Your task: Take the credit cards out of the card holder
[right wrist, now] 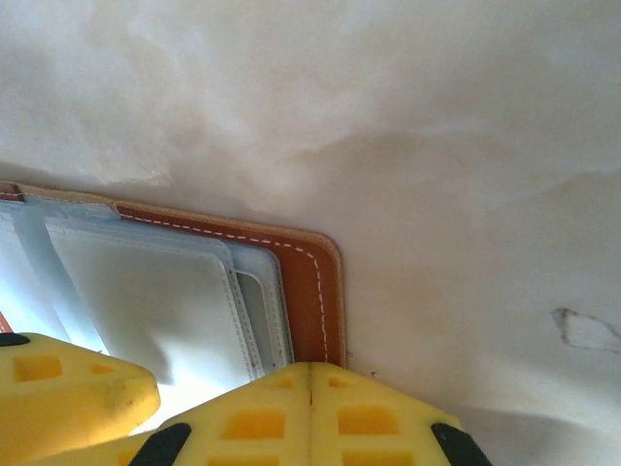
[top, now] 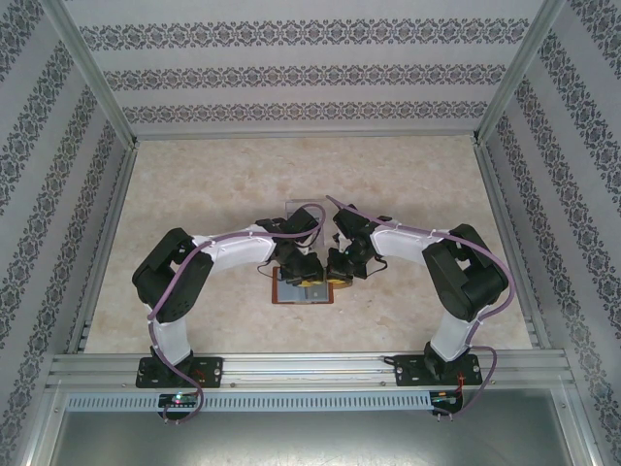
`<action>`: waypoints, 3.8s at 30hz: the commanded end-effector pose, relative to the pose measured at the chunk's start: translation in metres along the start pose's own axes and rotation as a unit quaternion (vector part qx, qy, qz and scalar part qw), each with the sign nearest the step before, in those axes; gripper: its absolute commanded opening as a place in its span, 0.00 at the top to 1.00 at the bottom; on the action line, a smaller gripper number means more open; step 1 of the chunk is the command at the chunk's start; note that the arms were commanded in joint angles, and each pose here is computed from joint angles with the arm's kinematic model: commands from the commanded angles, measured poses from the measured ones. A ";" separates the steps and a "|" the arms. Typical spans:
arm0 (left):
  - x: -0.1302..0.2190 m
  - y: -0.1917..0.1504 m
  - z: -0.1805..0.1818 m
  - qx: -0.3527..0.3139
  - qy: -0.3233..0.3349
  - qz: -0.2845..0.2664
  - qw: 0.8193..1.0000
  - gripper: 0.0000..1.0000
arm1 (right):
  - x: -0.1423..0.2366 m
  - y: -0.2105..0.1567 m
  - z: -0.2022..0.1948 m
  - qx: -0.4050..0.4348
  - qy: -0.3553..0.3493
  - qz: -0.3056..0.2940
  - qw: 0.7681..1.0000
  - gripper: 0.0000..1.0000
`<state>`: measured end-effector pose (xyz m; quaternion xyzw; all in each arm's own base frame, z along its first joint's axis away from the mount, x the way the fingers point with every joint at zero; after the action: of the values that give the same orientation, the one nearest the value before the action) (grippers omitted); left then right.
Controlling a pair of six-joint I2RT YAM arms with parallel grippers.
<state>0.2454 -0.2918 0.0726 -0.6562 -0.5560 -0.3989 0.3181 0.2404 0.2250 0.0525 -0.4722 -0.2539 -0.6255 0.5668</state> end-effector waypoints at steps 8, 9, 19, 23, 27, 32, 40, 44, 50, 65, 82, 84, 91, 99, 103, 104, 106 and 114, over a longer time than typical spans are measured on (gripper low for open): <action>0.000 -0.013 0.014 -0.009 0.069 0.027 0.997 0.75 | -0.012 -0.007 -0.014 -0.008 -0.030 0.013 0.999 0.93; 0.001 -0.013 0.015 -0.010 0.073 0.027 0.997 0.74 | -0.012 -0.007 -0.014 -0.007 -0.029 0.012 0.999 0.93; 0.007 -0.014 0.018 -0.009 0.090 0.018 0.996 0.82 | -0.004 -0.009 -0.007 -0.003 -0.015 0.005 1.000 0.92; 0.009 -0.013 0.019 -0.008 0.093 0.012 0.996 0.88 | 0.003 -0.010 0.000 0.001 -0.002 0.001 1.000 0.92; 0.010 -0.014 0.019 -0.008 0.093 0.008 0.996 0.92 | 0.007 -0.013 0.009 0.003 0.017 0.002 1.000 0.92; 0.010 -0.015 0.020 -0.005 0.087 0.004 0.996 0.98 | 0.007 -0.016 0.018 0.006 0.033 0.004 0.999 0.83; 0.008 -0.018 0.023 0.004 0.074 -0.001 0.997 1.00 | 0.000 -0.015 0.022 0.003 0.036 0.011 0.999 0.72; 0.006 -0.018 0.025 0.012 0.056 -0.007 0.998 1.00 | -0.002 -0.014 0.023 0.001 0.038 0.011 0.999 0.72; 0.003 -0.017 0.027 0.031 0.007 -0.019 0.999 1.00 | -0.004 -0.014 0.025 -0.004 0.045 0.013 0.999 0.72; -0.002 -0.021 0.041 0.068 -0.063 -0.032 0.995 1.00 | -0.010 -0.012 0.018 -0.018 0.028 0.010 0.999 0.70; 0.003 -0.017 0.038 0.084 -0.121 -0.047 0.988 1.00 | -0.004 -0.014 0.035 -0.013 0.071 0.012 0.997 0.71; 0.004 -0.016 0.036 0.082 -0.125 -0.050 0.987 1.00 | -0.003 -0.014 0.038 -0.012 0.078 0.012 0.997 0.71; 0.012 -0.014 0.033 0.080 -0.136 -0.060 0.986 1.00 | -0.004 -0.015 0.041 -0.011 0.085 0.016 0.996 0.72; 0.065 -0.010 0.032 0.064 -0.113 -0.114 0.985 1.00 | -0.002 -0.017 0.045 -0.008 0.088 0.018 0.996 0.69; 0.089 -0.012 0.039 0.057 -0.087 -0.130 0.986 1.00 | -0.001 -0.018 0.053 -0.002 0.095 0.021 0.995 0.67; 0.094 -0.012 0.042 0.057 -0.083 -0.134 0.986 1.00 | -0.001 -0.019 0.055 -0.001 0.098 0.022 0.995 0.67; 0.101 -0.013 0.047 0.059 -0.076 -0.139 0.986 1.00 | 0.000 -0.020 0.060 0.002 0.103 0.024 0.994 0.66; 0.111 -0.018 0.058 0.068 -0.067 -0.149 0.984 1.00 | -0.007 -0.028 0.078 0.022 0.105 0.037 0.994 0.66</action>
<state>0.2498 -0.1955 0.1414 -0.5704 -0.7007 -0.3477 0.2505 0.2372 0.2894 0.0837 -0.4057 -0.1946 -0.6507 0.6116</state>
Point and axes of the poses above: each hand's point on the last joint's axis, 136 mm out from that joint toward the fingers, its own x axis back along the fingers, its own z axis along the line the jaws close on, y = z × x, the point moved 4 cm from there along x, back along the fingers, and after that the axes turned 13 degrees about -x, right-handed, at the moved point
